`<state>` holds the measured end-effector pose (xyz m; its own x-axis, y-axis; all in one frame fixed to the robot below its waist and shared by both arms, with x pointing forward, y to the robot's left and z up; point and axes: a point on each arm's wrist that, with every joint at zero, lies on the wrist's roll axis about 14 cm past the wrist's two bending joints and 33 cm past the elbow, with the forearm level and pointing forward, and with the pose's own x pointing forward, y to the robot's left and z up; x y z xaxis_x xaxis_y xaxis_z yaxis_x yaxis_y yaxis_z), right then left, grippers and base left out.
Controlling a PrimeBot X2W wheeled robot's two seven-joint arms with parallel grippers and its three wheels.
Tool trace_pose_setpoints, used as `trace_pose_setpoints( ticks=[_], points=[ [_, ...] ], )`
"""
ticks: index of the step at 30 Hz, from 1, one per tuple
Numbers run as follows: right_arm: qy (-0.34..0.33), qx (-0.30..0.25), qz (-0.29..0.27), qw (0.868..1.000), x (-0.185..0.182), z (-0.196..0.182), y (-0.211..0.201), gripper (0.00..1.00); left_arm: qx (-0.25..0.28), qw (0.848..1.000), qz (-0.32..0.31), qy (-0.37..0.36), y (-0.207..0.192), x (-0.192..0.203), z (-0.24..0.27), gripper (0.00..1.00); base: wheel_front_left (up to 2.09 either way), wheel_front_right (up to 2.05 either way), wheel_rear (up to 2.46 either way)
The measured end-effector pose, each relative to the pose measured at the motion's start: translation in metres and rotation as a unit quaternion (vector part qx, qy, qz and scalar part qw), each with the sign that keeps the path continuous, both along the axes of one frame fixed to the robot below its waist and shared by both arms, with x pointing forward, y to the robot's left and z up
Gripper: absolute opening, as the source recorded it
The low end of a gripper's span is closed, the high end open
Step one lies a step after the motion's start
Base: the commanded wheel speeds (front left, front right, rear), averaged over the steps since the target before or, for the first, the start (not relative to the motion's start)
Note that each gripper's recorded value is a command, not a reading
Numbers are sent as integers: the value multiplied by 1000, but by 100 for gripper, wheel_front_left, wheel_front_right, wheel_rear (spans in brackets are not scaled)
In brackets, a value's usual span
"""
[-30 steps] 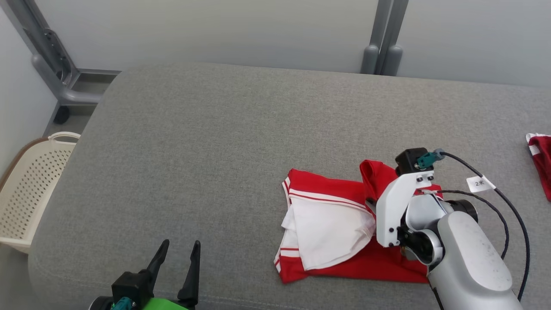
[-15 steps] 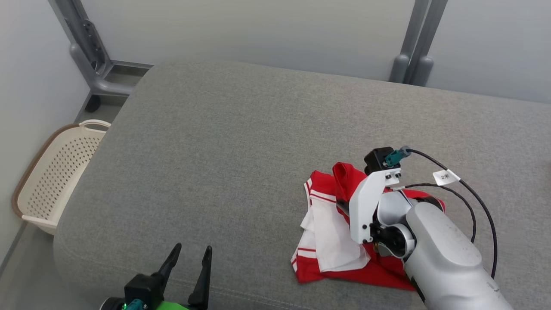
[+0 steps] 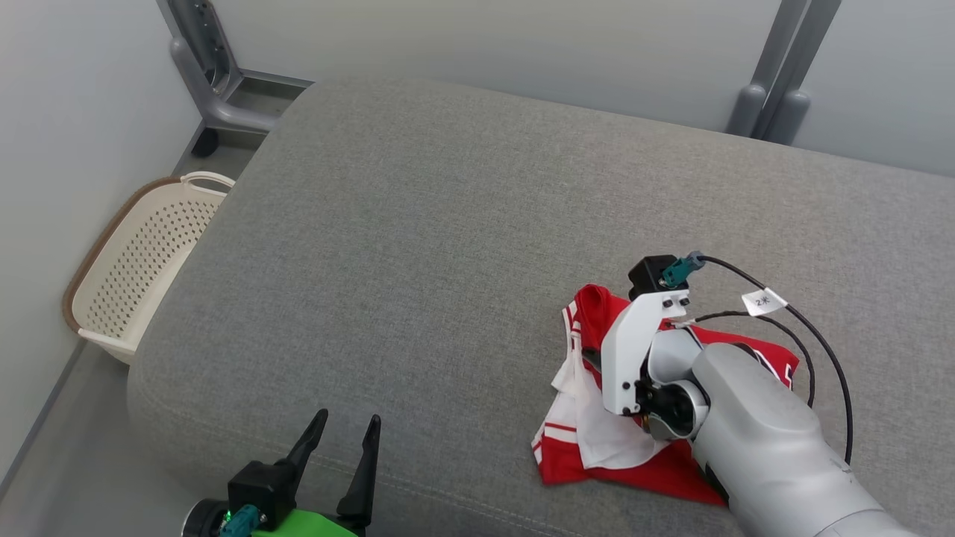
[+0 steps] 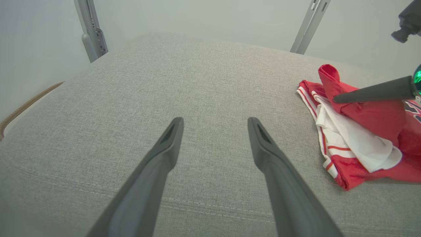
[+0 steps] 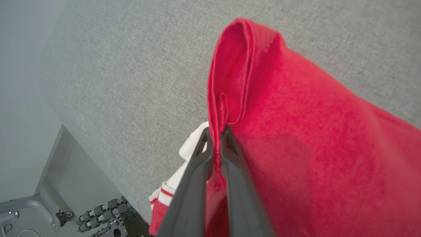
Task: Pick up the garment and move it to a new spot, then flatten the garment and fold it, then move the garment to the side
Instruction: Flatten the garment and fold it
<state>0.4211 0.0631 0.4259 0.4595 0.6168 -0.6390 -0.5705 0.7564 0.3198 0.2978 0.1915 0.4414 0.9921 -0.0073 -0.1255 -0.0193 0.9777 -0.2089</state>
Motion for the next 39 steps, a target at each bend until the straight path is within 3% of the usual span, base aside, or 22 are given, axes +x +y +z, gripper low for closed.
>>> trace_pose_setpoints(
  ticks=[2,3,4,8,14,24,39],
  points=[
    [8,1,7,1000,-3,-4,4,0,-1,1000,4,2,2,0,-1,100,0,0,0],
    [11,2,11,1000,-5,-5,7,60,-1,1000,6,3,3,0,-1,100,0,0,0],
    [15,8,12,1000,-6,-5,9,100,-1,1000,7,3,4,0,-2,100,0,0,0],
    [21,29,14,999,-10,1,15,100,-1,1000,11,2,8,2,-1,100,0,0,0],
    [-36,55,-11,998,12,31,10,100,-2,1000,1,-5,3,8,3,100,0,0,0],
    [-123,17,-27,992,24,51,-18,100,-4,1000,-16,-17,-7,14,9,100,0,0,0],
    [-136,-19,9,991,-55,20,-34,100,-3,999,-35,-23,-17,20,12,100,0,0,0]
  ],
)
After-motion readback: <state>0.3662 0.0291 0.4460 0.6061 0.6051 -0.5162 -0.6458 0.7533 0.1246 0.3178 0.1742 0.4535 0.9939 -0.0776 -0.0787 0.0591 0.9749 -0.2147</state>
